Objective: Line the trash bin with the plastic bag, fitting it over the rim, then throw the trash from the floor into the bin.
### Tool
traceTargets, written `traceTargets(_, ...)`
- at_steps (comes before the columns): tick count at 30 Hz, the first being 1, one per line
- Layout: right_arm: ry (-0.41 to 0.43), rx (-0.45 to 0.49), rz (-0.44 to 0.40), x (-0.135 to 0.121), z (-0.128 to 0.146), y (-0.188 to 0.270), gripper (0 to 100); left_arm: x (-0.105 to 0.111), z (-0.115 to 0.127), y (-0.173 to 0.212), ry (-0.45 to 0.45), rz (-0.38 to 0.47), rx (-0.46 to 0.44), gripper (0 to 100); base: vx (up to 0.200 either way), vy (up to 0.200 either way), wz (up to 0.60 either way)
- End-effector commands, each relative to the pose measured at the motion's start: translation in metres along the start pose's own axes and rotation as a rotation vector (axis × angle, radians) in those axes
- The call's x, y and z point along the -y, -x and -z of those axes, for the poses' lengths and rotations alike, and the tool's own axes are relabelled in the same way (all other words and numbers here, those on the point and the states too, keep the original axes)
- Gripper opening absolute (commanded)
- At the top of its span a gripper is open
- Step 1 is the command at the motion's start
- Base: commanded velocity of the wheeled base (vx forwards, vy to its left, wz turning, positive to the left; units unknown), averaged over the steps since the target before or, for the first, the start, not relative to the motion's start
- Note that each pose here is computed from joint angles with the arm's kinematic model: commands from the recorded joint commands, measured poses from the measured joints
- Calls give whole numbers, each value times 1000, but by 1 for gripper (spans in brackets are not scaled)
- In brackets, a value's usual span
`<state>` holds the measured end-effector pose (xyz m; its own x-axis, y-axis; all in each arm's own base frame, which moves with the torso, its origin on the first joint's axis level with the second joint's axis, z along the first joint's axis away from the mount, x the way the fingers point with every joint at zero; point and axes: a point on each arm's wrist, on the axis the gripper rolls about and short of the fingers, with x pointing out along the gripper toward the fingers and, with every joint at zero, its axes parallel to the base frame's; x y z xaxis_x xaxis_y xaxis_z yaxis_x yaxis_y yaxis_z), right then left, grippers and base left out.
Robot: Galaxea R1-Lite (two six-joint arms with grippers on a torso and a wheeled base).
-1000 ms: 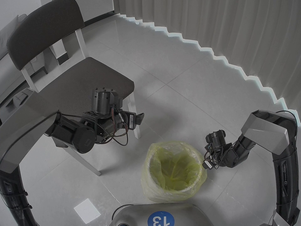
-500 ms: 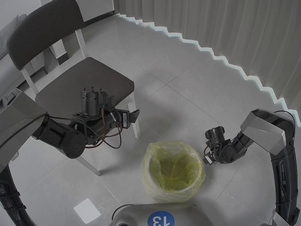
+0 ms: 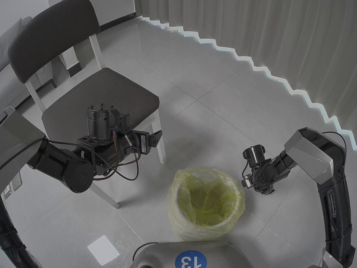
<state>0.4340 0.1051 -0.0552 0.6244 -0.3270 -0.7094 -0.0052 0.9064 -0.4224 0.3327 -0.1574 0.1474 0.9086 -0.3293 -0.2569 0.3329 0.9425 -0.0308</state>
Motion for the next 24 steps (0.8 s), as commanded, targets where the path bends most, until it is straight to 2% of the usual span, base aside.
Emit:
traceTargets(1, -17, -7, 11, 5, 1, -7, 100, -2, 2, 5, 3, 0, 14, 100, 0, 0, 0)
traceTargets(4, -21, -12, 28, 8, 1, -8, 100, -9, 3, 5, 4, -12, 20, 100, 0, 0, 0)
traceTargets(9, -32, -22, 83, 17, -2, -14, 100, -12, 2, 7, 7, -1, 23, 100, 0, 0, 0)
traceTargets(13, -44, -41, 92, 24, -4, -18, 100, -12, 1, 7, 8, -2, 29, 100, 0, 0, 0)
traceTargets(21, -101, -10, 100, 26, -14, -26, 100, -12, -2, 10, 7, 0, 36, 100, 0, 0, 0)
traceTargets(24, -150, 14, 108, 22, -20, -35, 100, -12, -3, 13, 7, 0, 38, 100, 0, 0, 0)
